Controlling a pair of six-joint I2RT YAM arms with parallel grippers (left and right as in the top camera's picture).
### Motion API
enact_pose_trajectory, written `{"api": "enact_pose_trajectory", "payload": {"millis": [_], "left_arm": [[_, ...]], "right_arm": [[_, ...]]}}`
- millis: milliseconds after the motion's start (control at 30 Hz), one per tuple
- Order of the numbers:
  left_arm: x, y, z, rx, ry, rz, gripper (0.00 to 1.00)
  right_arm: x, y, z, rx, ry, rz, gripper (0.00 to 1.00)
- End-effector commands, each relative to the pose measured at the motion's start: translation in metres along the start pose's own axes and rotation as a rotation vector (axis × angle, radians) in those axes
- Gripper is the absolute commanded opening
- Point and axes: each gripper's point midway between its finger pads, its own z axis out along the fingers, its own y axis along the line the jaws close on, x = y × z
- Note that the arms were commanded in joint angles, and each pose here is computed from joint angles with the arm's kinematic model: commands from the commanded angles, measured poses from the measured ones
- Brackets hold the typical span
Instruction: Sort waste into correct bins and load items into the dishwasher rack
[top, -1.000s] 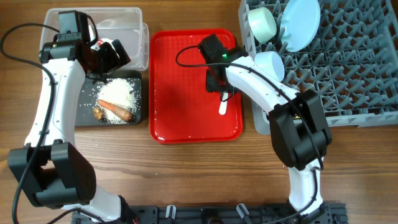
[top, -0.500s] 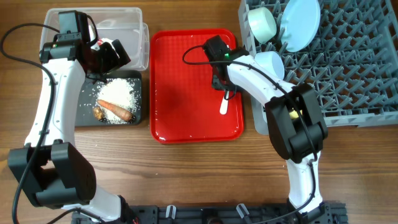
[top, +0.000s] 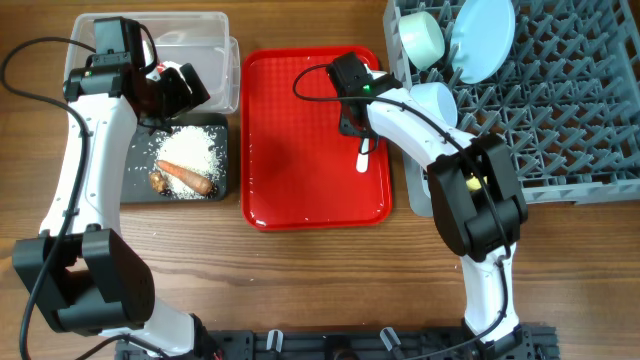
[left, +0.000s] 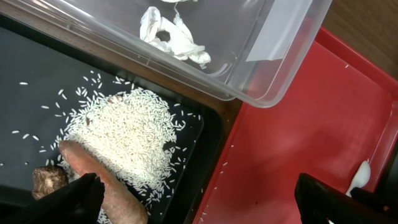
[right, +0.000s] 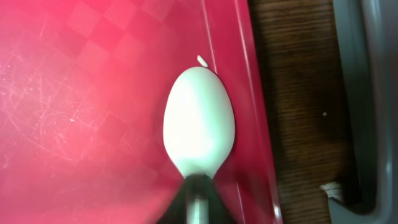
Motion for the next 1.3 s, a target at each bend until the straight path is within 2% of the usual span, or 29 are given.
{"api": "enact_pose_trajectory", "payload": {"millis": [0, 367, 533, 667, 767, 933, 1100, 1267], "left_arm": [[-0.003, -0.002, -0.005, 0.002, -0.017, 0.009, 1.0], [-0.003, -0.002, -0.005, 0.002, -0.017, 0.009, 1.0], [-0.003, -0.002, -0.005, 0.002, -0.017, 0.009, 1.0], [-0.003, -0.002, -0.005, 0.002, -0.017, 0.009, 1.0], [-0.003, -0.002, -0.005, 0.002, -0.017, 0.009, 1.0], [-0.003, -0.002, -0.005, 0.002, -0.017, 0.009, 1.0], [-0.003, -0.002, -0.005, 0.002, -0.017, 0.009, 1.0], [-0.003, -0.002, -0.005, 0.002, -0.017, 0.009, 1.0]], "right_arm": [[0.004, -0.011, 0.013, 0.045, 0.016, -0.009, 0.5], [-0.024, -0.001, 0.014, -0.013, -0.088, -0.015, 0.52], [-0.021, -0.001, 0.019, -0.01, -0.075, -0.019, 0.49], [-0.002, -0.001, 0.042, 0.004, -0.009, -0.038, 0.47], [0.005, -0.002, 0.047, 0.013, 0.015, -0.063, 0.39], [0.006, 0.0, 0.047, 0.0, 0.022, -0.07, 0.11], [0.009, 0.001, 0.047, -0.011, 0.036, -0.073, 0.04], [0.009, 0.011, 0.039, -0.067, 0.055, -0.12, 0.05]]}}
